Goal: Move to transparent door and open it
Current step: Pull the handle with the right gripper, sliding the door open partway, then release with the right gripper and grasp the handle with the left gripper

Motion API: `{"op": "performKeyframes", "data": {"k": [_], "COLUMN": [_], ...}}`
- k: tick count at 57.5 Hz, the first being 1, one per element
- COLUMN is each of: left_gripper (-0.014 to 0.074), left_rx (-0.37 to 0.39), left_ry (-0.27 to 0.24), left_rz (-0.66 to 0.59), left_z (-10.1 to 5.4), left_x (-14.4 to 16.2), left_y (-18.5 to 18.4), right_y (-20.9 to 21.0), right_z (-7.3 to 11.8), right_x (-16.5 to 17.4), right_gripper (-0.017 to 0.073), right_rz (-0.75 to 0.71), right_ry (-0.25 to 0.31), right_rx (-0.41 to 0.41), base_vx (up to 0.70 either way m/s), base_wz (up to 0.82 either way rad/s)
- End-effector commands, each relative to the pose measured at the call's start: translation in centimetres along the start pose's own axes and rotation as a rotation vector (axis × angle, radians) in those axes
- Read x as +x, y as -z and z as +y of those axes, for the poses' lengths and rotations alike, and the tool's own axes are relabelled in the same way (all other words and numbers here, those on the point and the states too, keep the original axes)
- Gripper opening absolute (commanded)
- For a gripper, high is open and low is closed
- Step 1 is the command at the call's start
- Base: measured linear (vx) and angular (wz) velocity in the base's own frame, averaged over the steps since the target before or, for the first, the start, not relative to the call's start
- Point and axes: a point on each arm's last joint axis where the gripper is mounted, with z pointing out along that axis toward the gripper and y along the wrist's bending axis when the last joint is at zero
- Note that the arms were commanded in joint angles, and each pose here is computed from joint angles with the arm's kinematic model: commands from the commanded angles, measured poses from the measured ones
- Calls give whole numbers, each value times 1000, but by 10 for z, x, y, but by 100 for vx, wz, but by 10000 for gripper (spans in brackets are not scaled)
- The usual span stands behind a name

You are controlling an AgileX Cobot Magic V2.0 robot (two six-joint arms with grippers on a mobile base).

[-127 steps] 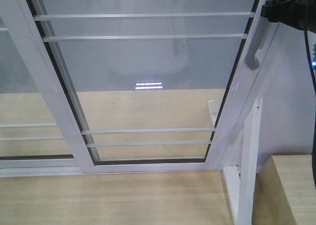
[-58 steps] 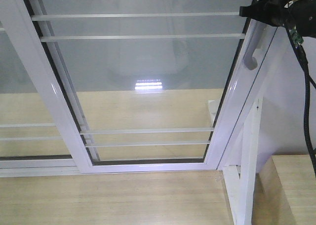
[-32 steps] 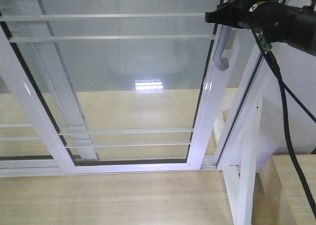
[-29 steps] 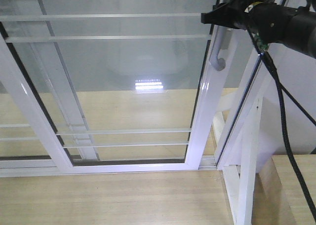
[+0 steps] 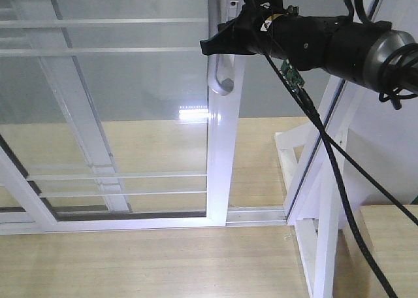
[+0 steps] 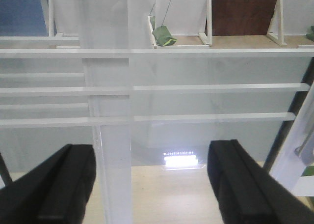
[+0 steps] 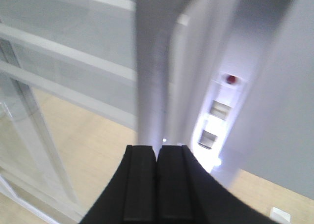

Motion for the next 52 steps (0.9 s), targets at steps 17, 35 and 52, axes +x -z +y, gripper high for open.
{"op": "performKeyframes", "data": {"k": [17,35,52], "left_gripper": [576,576,576], "left_rx": [-11,-4,39], "left_ry": [-102,-118,-115], "left_rz": [11,-22,-59], "left_z": [1,-5,-23], "left_x": [1,22,22], "left_y": [-40,-94,-138], "right_y": [85,118,118], "right_z": [-9,-9,-10], "right_x": [-33,16,15], "right_gripper": [-8,-8,-8], "right_rz": [-155,-209,-231], "right_ry": [87,149,151], "right_rx": [44,107,116], "base_vx": [0,0,0], "base_wz": [0,0,0]}}
